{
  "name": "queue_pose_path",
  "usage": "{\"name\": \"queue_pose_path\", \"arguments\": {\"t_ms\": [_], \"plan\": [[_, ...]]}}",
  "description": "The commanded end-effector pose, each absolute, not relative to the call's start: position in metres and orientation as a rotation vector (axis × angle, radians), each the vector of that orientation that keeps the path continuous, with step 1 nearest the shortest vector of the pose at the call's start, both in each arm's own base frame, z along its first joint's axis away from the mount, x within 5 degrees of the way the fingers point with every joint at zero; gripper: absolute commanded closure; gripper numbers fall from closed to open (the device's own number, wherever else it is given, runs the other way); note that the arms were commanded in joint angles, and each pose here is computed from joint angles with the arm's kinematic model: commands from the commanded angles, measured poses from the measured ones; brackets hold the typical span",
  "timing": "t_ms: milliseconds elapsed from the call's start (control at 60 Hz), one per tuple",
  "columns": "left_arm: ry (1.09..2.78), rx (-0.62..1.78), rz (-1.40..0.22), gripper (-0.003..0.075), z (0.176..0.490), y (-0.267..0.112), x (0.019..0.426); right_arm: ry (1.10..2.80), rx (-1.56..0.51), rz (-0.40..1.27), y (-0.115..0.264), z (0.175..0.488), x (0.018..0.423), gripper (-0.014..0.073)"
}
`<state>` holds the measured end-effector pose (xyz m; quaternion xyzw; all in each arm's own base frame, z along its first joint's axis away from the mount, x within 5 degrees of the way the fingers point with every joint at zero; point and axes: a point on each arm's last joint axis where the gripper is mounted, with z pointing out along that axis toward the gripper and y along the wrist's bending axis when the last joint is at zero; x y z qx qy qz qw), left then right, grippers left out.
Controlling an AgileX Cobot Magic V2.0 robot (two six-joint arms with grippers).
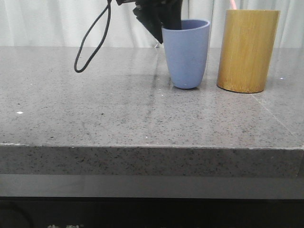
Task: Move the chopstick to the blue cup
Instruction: 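Set the blue cup down beside the bamboo holder, release left gripper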
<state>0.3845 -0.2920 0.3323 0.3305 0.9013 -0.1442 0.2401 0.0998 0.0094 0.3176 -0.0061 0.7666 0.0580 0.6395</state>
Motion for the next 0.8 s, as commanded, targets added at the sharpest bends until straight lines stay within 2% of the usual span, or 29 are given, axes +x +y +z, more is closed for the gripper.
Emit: {"name": "queue_pose_path", "arguments": {"t_ms": [0, 83, 267, 467, 583, 783], "plan": [[2.387, 0.87, -0.451, 0.0316, 0.373, -0.286, 0.369, 1.653, -0.008, 0.127, 0.009, 0.335, 0.101, -0.0048], [2.397, 0.828, -0.487, 0.0274, 0.377, -0.286, 0.366, 1.653, -0.008, 0.127, 0.009, 0.335, 0.101, -0.0048], [2.341, 0.807, -0.583, 0.0279, 0.408, -0.279, 0.349, 1.653, -0.008, 0.127, 0.009, 0.335, 0.101, -0.0048], [2.274, 0.795, -0.603, 0.0279, 0.438, -0.267, 0.331, 1.653, -0.008, 0.127, 0.009, 0.335, 0.101, -0.0048], [2.25, 0.782, -0.6, 0.0279, 0.448, -0.26, 0.327, 1.653, -0.008, 0.127, 0.009, 0.335, 0.101, -0.0048], [2.237, 0.734, -0.457, 0.0286, 0.46, -0.235, 0.324, 1.653, -0.008, 0.127, 0.009, 0.335, 0.101, -0.0048]]}}
